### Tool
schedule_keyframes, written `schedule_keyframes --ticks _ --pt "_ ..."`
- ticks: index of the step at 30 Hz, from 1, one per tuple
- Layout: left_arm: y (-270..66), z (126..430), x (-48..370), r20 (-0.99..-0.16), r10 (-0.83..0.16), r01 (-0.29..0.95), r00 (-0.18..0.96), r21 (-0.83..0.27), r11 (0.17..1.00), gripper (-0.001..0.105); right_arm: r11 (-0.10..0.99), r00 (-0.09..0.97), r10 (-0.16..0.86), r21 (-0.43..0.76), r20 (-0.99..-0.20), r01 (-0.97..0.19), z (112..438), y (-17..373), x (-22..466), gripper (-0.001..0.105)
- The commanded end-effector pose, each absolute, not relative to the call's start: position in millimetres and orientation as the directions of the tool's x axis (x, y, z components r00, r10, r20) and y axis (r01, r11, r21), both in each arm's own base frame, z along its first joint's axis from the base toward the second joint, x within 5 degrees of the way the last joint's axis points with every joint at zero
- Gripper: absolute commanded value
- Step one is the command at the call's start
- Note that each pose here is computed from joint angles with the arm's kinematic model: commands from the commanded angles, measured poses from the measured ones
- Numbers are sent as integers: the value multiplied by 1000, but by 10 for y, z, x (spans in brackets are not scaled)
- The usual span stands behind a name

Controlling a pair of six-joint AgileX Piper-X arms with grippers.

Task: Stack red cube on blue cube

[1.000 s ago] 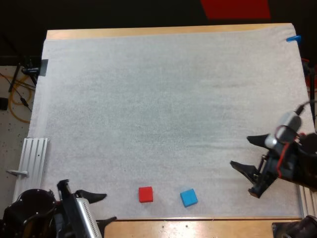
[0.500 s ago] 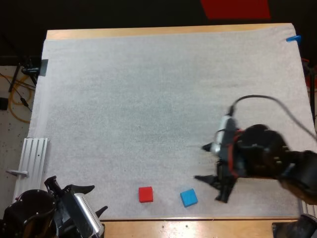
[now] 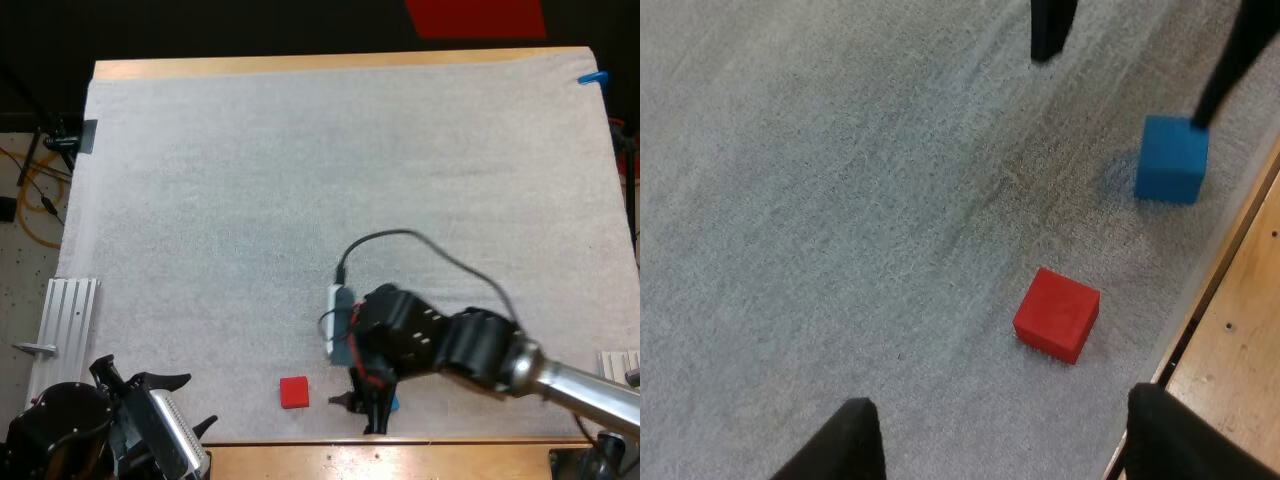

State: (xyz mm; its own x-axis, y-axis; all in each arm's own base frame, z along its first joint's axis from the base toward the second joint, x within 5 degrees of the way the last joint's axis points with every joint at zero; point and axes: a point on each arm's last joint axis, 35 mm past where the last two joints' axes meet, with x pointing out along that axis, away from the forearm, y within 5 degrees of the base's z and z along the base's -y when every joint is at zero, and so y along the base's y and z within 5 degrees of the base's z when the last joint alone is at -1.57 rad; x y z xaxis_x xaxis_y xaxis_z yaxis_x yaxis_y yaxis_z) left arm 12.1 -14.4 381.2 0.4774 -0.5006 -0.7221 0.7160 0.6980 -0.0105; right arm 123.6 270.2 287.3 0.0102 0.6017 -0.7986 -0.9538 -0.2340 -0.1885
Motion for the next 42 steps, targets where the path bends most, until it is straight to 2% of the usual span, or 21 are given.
schedule_keyframes --ticks 1,5,14,42 --pt "-136 3827 114 -723 -494 717 483 2 697 52 -252 15 610 -212 -792 -944 2864 2771 1230 67" --pt "-136 3827 114 -723 -494 717 483 2 697 52 -271 36 579 -235 -814 -933 2643 2965 1231 67" --pt "-136 3827 114 -723 -494 717 483 2 697 52 -299 4 522 -187 -853 -936 2202 3184 1313 67" --pt "-136 3827 114 -723 -494 717 483 2 697 52 -317 -48 516 -139 -856 -938 1614 3453 1405 67"
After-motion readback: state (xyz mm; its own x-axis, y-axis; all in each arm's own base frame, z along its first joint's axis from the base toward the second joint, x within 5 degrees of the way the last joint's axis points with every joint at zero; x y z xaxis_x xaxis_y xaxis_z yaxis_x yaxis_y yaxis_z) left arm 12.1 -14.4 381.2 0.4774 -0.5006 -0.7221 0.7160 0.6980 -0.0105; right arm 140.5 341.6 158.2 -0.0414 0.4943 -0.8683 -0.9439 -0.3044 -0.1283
